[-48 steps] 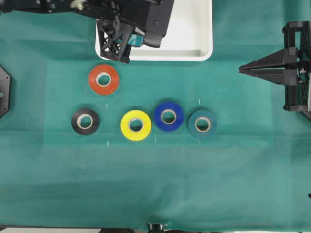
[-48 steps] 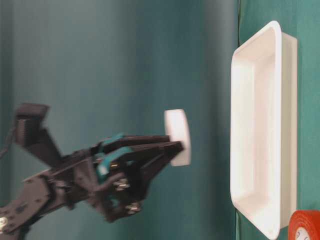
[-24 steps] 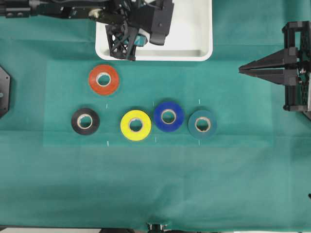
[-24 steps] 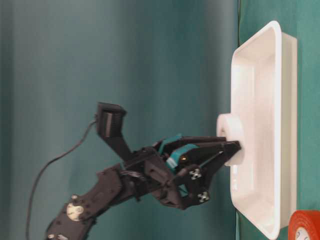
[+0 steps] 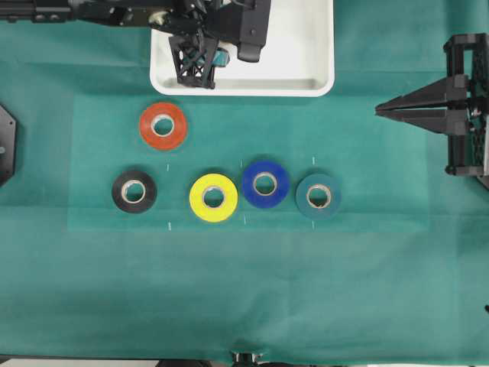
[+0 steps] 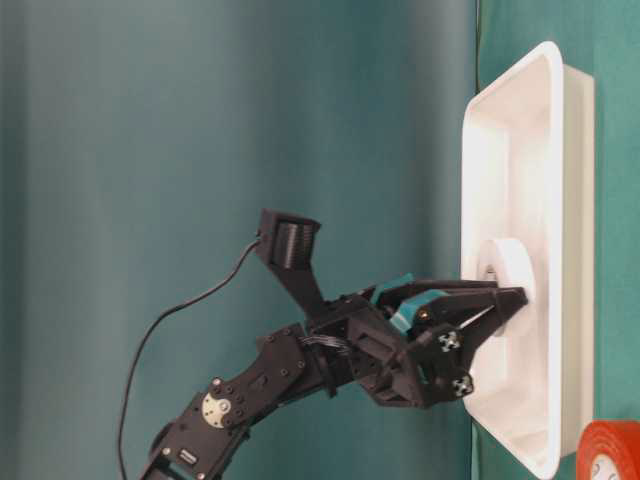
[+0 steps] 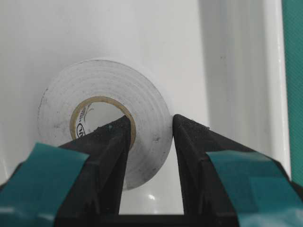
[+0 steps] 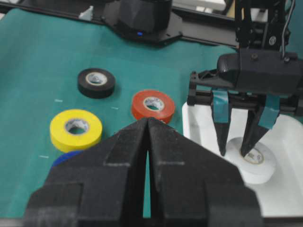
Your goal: Pick up the tape from a random location and place it into the white case.
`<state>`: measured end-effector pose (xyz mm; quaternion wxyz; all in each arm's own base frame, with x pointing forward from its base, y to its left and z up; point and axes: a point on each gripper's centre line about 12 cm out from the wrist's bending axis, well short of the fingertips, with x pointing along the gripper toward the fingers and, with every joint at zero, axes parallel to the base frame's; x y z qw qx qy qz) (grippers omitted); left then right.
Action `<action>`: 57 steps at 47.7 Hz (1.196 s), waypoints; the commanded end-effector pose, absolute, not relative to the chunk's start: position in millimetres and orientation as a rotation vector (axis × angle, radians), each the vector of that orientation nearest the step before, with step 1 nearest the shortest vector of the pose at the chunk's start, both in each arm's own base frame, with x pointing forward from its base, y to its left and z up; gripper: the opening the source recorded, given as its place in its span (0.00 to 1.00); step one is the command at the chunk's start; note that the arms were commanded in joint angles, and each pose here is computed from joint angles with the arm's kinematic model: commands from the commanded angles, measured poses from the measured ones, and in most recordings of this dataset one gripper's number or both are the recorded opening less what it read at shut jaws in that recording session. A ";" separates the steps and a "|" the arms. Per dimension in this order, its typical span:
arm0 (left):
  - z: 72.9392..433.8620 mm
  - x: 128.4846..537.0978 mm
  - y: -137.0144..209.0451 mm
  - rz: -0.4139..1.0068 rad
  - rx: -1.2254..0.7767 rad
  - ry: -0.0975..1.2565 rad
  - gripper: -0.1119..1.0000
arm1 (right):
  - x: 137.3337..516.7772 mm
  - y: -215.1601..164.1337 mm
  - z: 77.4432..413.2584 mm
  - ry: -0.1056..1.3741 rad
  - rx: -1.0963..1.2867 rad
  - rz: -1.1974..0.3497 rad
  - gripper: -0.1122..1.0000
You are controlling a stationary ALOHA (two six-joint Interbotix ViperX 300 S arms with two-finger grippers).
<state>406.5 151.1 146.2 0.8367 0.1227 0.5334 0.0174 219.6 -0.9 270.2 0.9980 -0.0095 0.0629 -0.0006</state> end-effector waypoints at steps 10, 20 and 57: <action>158.4 409.5 154.2 0.054 0.265 1.093 0.34 | 221.9 -0.9 277.4 0.107 -0.022 -0.001 0.10; 158.4 409.5 154.2 0.054 0.263 1.093 0.34 | 221.9 -1.2 277.4 0.107 -0.022 -0.002 0.10; 161.7 409.7 154.0 0.067 0.247 1.078 0.92 | 222.1 -1.2 278.5 0.101 -0.021 -0.002 0.10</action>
